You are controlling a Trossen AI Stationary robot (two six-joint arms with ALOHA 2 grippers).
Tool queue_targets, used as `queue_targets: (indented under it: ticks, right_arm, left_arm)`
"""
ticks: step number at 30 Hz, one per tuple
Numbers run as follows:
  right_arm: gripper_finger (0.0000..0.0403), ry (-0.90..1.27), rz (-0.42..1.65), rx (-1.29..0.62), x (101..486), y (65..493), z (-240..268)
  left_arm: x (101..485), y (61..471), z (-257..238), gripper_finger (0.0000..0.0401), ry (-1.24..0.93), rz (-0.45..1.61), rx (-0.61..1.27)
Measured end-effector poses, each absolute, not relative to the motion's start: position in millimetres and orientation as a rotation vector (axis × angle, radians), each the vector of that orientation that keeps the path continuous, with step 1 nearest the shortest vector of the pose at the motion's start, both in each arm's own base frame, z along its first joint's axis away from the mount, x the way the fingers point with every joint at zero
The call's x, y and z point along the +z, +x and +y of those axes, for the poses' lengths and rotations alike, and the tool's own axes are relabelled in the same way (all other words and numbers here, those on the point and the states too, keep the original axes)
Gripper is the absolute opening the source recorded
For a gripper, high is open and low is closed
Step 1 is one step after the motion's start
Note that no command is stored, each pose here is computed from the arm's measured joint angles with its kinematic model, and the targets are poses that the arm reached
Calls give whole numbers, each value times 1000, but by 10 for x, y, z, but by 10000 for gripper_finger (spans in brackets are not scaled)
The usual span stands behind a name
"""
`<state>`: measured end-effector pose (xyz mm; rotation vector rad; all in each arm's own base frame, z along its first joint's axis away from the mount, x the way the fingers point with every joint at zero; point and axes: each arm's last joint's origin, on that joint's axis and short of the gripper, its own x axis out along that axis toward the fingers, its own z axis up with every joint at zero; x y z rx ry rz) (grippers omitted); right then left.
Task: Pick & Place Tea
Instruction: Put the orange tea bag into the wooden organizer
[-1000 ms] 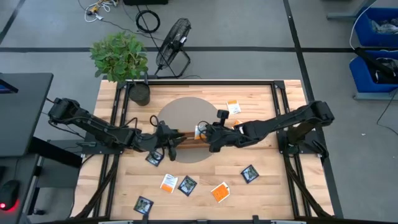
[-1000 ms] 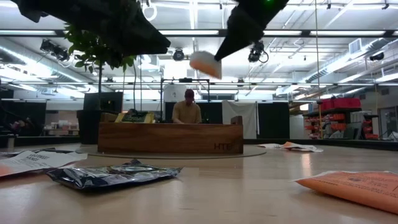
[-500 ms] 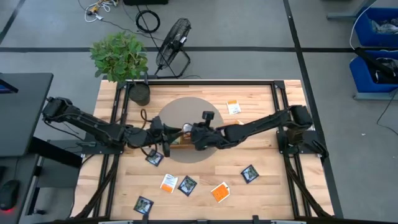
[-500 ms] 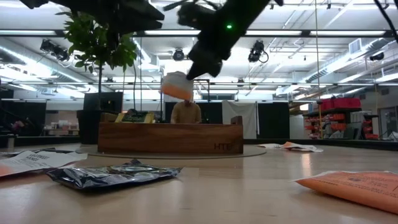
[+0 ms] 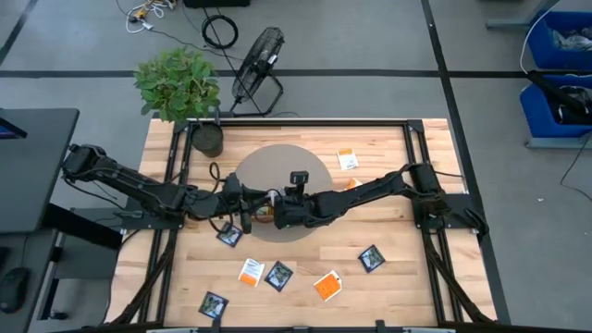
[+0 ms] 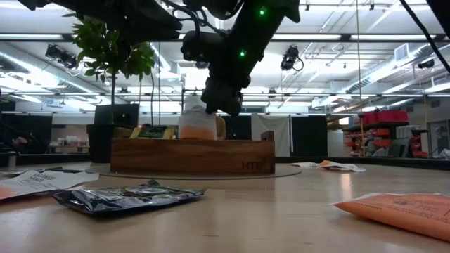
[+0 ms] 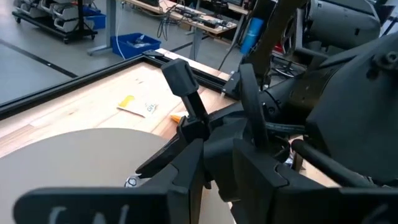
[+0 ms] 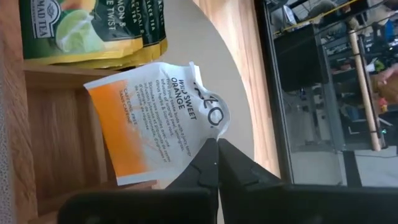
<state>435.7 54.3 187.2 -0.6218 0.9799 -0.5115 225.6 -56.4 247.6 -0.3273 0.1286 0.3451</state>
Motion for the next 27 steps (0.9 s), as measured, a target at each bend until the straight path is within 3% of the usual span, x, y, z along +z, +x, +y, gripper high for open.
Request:
queue_targets:
  ticks: [14,27]
  right_arm:
    - [14,-581,981,-485,1862,4357,551]
    - [164,-574,1013,-431,1904,4305,585]
  left_arm:
    - [2472,2255,-563,89,-324,133,346]
    - [2452,2250,-562,89,-312,153,350]
